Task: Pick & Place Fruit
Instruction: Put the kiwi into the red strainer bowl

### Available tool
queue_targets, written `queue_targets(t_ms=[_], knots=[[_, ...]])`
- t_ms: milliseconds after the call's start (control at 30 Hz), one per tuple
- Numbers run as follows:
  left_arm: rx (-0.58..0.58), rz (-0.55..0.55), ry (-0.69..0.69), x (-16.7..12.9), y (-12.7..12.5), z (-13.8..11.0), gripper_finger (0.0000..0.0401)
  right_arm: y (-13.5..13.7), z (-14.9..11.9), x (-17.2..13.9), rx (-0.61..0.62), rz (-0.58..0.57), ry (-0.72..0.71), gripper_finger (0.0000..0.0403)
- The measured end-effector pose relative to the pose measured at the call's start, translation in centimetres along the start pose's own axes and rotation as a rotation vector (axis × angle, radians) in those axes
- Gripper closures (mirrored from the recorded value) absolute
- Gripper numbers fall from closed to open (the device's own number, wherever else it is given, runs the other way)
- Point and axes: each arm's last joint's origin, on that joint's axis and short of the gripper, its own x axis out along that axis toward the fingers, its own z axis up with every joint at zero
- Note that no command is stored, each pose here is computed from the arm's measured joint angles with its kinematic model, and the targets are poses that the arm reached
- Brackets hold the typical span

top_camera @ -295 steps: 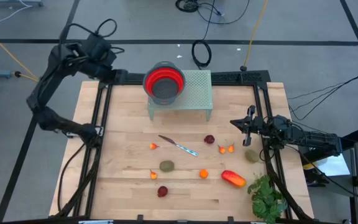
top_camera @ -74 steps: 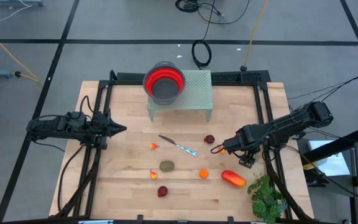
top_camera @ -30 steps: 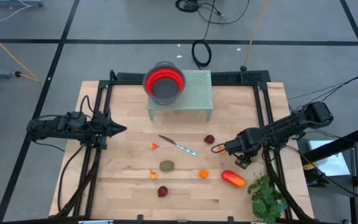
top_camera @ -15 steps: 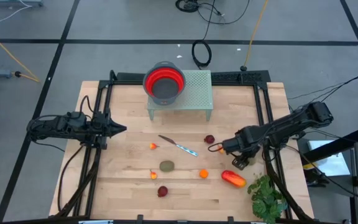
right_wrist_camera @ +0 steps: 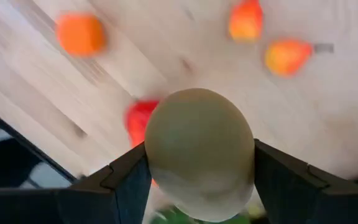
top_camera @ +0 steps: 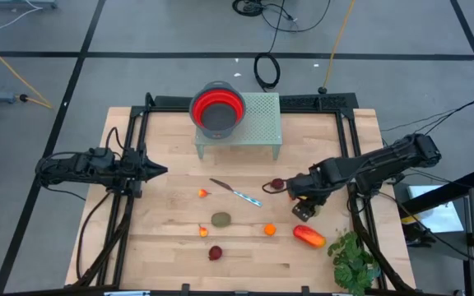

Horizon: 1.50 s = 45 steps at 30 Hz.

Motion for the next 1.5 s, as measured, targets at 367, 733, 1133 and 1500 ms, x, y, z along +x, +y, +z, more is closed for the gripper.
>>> queue_targets(t_ms=[367,733,1133,1500], knots=[[-0.004,0.001,0.006,0.0,0.0,-0.1,0.0382,4.0,2.8,-1.6,-0.040,0.403,-0.348,0.0165],[-0.013,0.000,0.006,0.0,0.0,-0.1,0.0382,5.7,5.5,-4.6,-0.174,0.666,-0.684,0.0165],[-0.040,-0.001,0.007,0.0,0.0,-0.1,0.0382,5.6,7.2,-6.5,-0.231,0.767,-0.851,0.0165],[-0.039,-0.001,0.007,0.0,0.0,-0.1,0.0382,5.5,7.2,-6.4,-0.452,0.651,-0.943,0.0165]])
